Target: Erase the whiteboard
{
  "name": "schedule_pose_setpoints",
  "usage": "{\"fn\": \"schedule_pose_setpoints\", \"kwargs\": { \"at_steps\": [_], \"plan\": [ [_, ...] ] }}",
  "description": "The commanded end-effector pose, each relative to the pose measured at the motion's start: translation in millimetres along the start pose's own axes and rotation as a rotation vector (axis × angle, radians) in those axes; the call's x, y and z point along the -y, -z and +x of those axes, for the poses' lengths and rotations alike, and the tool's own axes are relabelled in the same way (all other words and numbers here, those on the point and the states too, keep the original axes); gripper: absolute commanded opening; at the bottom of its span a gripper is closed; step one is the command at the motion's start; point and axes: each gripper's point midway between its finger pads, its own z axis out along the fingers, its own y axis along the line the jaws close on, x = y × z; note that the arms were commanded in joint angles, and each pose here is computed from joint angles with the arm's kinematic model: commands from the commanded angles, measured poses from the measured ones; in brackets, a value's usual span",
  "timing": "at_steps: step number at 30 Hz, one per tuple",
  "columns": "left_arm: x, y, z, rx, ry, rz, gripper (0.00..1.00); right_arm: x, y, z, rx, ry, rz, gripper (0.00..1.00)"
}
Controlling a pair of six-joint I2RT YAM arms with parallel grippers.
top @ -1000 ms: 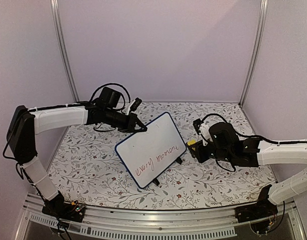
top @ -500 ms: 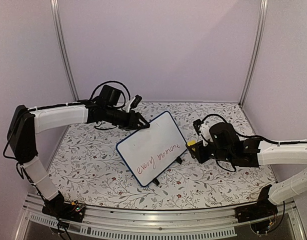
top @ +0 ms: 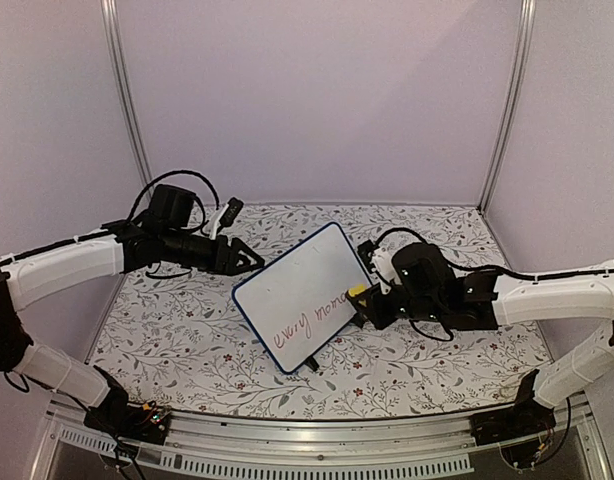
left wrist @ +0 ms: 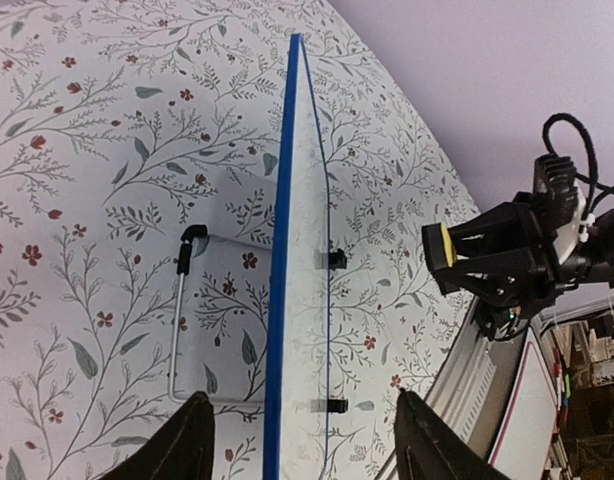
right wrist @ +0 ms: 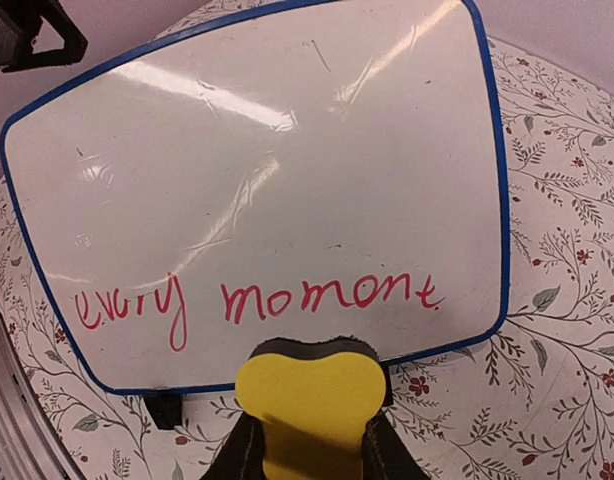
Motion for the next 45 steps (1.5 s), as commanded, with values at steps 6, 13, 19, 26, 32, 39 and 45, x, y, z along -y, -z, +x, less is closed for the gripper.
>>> {"fn": "schedule_pose_setpoints", "kwargs": {
  "at_steps": [6,13,19,26,32,39,45],
  "plan": [
    [-12,2,49,-0.086,0.005,0.029,0.53,-60,-29,-23,-0.002,0.095,-0.054,0.21],
    [-11,7,50,-0.065,-0.015,0.017,0.23,-92,-41,-25,-0.007,0.142,-0.080,0.21],
    [-8,8,48,-0.060,-0.024,0.035,0.00,-110,-49,-17,-0.018,0.184,-0.078,0.21],
    [-7,7,49,-0.062,-0.022,0.042,0.00,-135,-50,-14,0.012,0.228,-0.115,0.21],
    [-9,6,49,-0.062,-0.017,0.042,0.00,-143,-58,-12,0.000,0.248,-0.121,0.21],
    [-10,7,47,-0.056,-0.015,0.041,0.00,-162,-70,-1,-0.031,0.287,-0.139,0.21],
    [-10,8,47,-0.055,-0.014,0.045,0.00,-163,-79,9,-0.056,0.297,-0.132,0.21]
  ]
}}
